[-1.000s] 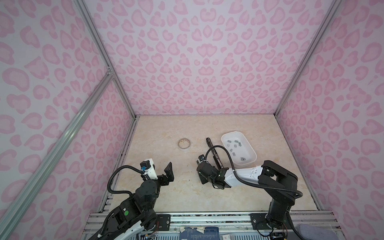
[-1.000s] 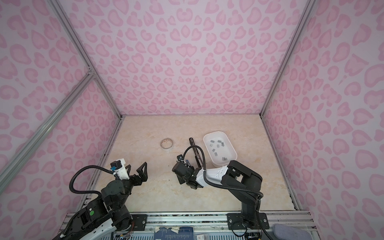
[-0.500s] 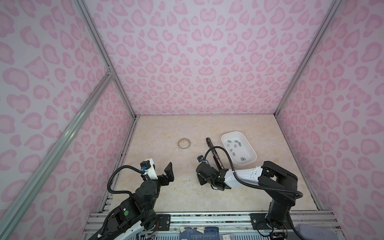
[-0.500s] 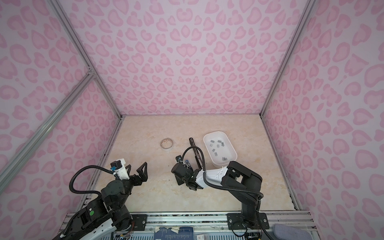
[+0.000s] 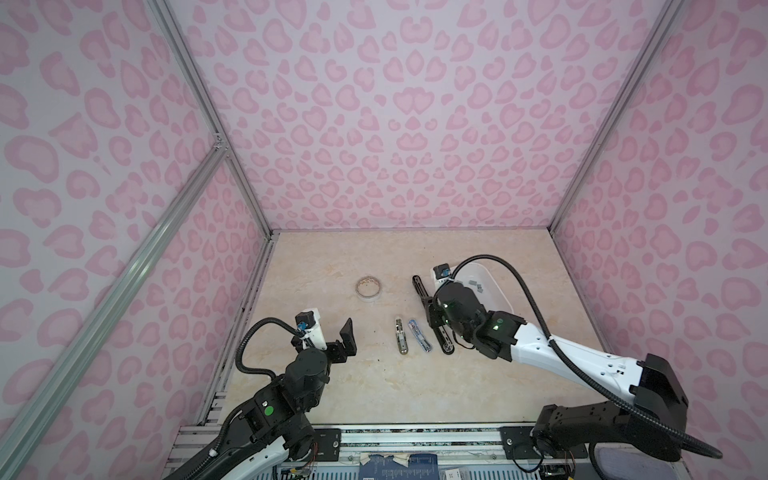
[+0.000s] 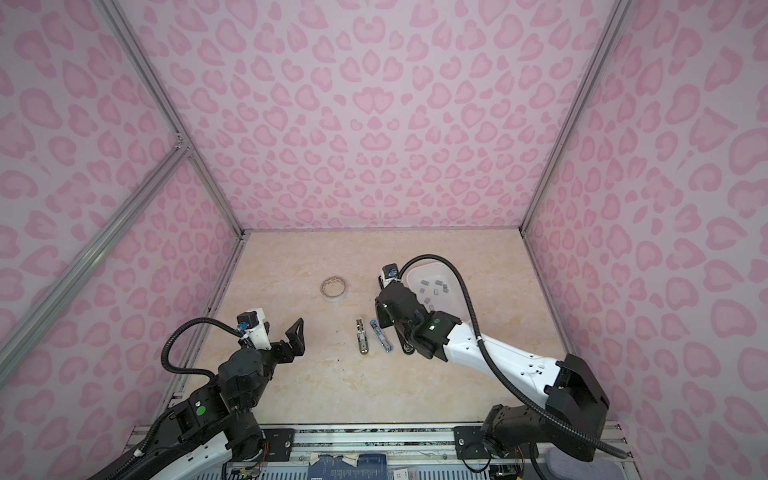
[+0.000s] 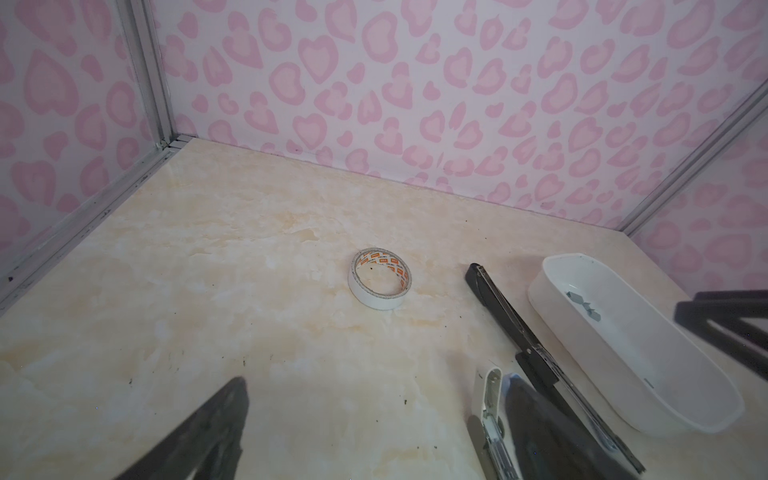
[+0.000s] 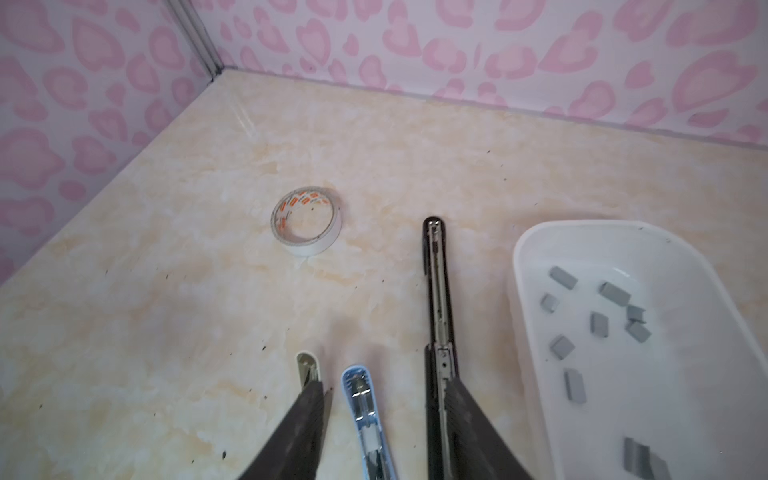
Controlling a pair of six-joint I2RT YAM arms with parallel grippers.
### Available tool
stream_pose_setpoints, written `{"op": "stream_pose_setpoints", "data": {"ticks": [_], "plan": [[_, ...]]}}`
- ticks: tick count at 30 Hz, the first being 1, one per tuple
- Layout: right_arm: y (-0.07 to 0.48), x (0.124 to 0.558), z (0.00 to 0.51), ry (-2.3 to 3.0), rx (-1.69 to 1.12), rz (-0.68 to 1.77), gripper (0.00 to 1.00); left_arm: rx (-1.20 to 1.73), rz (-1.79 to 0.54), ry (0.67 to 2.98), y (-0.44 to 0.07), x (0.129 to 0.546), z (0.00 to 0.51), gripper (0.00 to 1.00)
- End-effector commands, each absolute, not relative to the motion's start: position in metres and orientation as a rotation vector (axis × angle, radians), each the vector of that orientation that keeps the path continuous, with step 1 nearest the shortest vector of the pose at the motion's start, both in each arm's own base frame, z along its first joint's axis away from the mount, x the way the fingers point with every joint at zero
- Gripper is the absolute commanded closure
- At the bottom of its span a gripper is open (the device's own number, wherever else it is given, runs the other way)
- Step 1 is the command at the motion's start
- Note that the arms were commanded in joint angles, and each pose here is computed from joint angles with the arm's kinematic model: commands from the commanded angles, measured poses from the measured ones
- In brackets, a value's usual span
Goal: Load the staples into the stapler
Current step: 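Move the right gripper over the white tray of grey staples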
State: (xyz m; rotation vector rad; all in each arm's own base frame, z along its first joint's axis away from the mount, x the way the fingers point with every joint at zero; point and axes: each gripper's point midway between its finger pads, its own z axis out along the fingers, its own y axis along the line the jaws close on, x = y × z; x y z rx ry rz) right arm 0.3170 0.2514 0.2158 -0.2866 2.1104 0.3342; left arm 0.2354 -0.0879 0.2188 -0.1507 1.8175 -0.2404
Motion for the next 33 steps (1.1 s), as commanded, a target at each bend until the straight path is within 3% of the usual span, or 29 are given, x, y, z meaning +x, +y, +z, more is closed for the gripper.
{"op": "stream_pose_setpoints", "data": {"ticks": [1,6,16,25,33], "plan": [[0.231,0.332,0.210,2.081,-0.305,0.413,0.48,-0.187,-0.262,1.742,-0.089,0.255,0.252,0.03],[0.195,0.374,0.196,2.140,-0.221,0.438,0.48,-0.166,-0.264,1.841,-0.092,0.277,0.241,0.02],[0.130,0.405,0.137,2.380,-0.169,0.018,0.57,-0.097,-0.165,1.869,-0.081,0.299,0.243,0.04],[0.110,0.420,0.072,2.599,-0.064,0.036,0.67,-0.029,-0.197,1.949,-0.069,0.309,0.196,0.02],[0.106,0.432,0.059,2.634,-0.056,-0.005,0.67,0.064,-0.229,1.919,-0.077,0.302,0.189,0.02]]}}
